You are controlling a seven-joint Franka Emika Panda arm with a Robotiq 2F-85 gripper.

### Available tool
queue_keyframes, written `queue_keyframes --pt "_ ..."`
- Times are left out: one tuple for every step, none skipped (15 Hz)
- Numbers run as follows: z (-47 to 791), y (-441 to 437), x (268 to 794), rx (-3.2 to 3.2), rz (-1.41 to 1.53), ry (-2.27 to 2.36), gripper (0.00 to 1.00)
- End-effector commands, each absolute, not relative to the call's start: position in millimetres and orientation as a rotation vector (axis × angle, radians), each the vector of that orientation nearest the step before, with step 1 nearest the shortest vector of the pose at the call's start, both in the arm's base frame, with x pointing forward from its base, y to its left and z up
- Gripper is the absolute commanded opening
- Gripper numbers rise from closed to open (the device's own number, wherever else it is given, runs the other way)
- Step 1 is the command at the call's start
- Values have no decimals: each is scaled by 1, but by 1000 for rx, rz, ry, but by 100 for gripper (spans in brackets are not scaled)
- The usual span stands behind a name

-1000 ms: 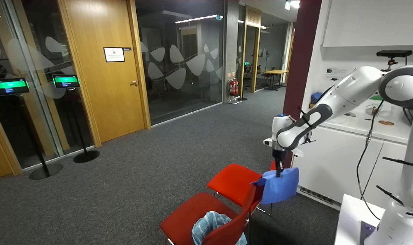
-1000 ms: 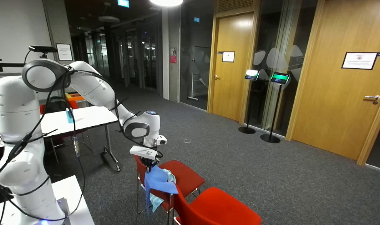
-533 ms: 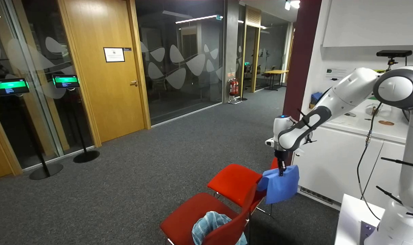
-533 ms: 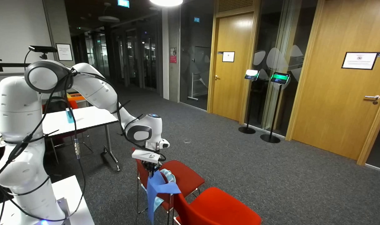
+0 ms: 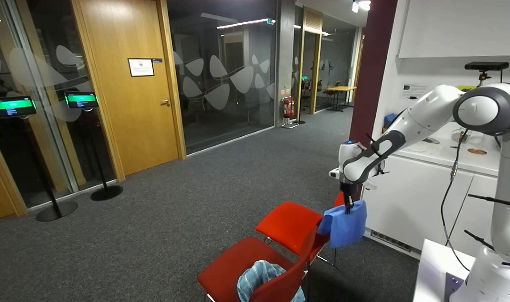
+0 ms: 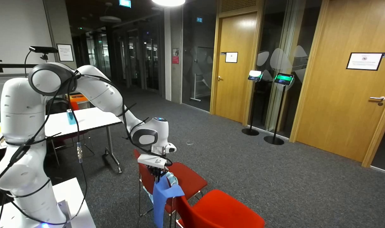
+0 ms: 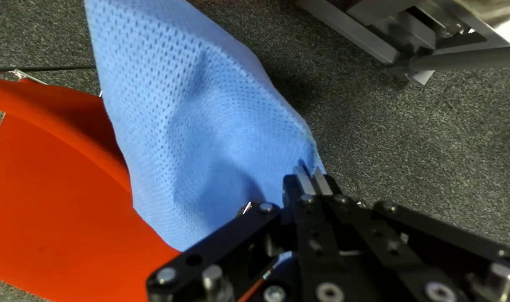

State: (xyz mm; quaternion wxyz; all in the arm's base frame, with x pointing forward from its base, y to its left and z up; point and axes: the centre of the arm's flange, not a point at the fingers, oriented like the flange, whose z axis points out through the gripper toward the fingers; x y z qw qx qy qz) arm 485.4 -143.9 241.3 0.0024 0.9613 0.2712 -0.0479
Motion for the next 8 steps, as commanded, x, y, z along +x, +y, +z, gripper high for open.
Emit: queue_keyframes --pt "243 -164 493 3019 -109 838 0" --pt "243 -168 494 3019 -102 830 0" --pt "244 -171 494 3013 -101 827 0" --pt "245 -173 494 3006 -101 830 0" --pt "245 -175 495 3002 -103 831 0" --pt "245 -177 495 2996 -107 832 0" --pt "246 -179 496 2992 -108 836 0" --pt "246 -181 496 2990 -108 836 0"
